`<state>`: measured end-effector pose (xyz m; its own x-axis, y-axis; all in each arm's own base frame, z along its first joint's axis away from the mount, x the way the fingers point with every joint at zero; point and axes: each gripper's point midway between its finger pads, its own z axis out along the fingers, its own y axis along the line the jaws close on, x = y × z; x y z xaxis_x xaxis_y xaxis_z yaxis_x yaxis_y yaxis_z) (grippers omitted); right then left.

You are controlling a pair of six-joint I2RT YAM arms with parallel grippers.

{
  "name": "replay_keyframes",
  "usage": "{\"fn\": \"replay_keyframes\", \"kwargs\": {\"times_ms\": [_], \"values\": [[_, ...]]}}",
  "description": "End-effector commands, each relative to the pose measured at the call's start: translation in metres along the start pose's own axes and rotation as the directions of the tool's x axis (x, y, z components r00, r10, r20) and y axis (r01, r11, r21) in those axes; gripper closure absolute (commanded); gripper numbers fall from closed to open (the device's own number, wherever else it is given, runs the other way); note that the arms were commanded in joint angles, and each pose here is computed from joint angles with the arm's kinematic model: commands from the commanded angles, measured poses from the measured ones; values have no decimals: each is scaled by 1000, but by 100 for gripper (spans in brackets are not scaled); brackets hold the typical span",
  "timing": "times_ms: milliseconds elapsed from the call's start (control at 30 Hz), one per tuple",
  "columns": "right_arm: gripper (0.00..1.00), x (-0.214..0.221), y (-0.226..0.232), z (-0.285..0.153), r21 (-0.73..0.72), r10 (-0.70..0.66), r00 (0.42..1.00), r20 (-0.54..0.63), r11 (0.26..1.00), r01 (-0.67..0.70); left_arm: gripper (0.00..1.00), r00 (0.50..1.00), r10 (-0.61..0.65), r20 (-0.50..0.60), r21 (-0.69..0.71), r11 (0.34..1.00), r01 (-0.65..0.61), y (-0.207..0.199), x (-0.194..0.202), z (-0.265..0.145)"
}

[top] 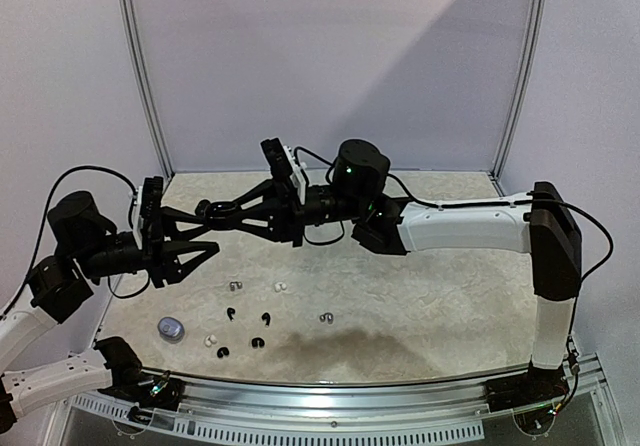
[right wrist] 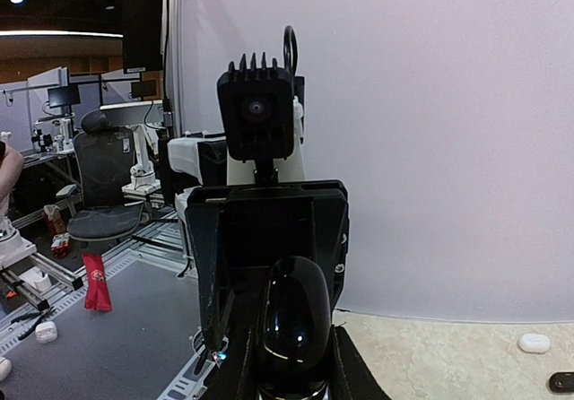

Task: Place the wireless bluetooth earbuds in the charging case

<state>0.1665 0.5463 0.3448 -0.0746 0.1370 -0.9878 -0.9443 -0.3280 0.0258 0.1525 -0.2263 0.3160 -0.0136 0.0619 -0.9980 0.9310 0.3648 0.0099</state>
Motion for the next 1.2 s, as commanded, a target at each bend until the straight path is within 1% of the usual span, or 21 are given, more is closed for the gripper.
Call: {"fn": "replay_keyframes", "kwargs": {"times_ms": [0, 233, 500, 600, 733, 800, 833, 1033, 1100, 1133, 1167], "values": [[100, 2, 3, 6, -27, 3, 1000, -12, 1000, -3, 52, 999, 23, 26, 25, 999, -24, -3, -10, 0], [100, 3, 2, 7, -32, 5, 1000, -17, 999, -5, 61, 999, 23, 41, 19, 1000, -23, -1, -15, 3], [100, 9, 1, 9, -38, 21, 999, -31, 999, -22, 63, 998, 43, 44, 11, 999, -43, 0, -14, 5], [100, 10, 0, 9, -38, 25, 999, -32, 999, -26, 71, 998, 47, 46, 14, 999, -48, -1, -14, 5], [100, 11, -1, 9, -37, 30, 999, -38, 999, -31, 85, 998, 54, 44, 14, 998, -55, -2, -13, 4], [100, 12, -1, 10, -35, 33, 999, -40, 999, -35, 98, 997, 56, 44, 9, 998, -57, -1, -14, 3], [100, 13, -2, 10, -34, 34, 999, -41, 999, -35, 100, 997, 55, 44, 3, 998, -56, 0, -14, 3], [100, 16, -7, 10, -8, 43, 998, -44, 999, -44, 100, 994, 105, 30, 3, 994, -105, -2, -9, 1], [70, 17, -12, 10, 20, 51, 998, -41, 999, -50, 100, 990, 141, 9, 1, 990, -141, -2, -4, 0], [59, 17, -11, 10, 22, 51, 998, -40, 998, -50, 100, 988, 157, -6, 0, 988, -157, -1, 0, 0], [50, 15, -12, 9, 23, 47, 998, -37, 999, -47, 100, 984, 177, -23, 1, 984, -177, -1, 4, 0]]}}
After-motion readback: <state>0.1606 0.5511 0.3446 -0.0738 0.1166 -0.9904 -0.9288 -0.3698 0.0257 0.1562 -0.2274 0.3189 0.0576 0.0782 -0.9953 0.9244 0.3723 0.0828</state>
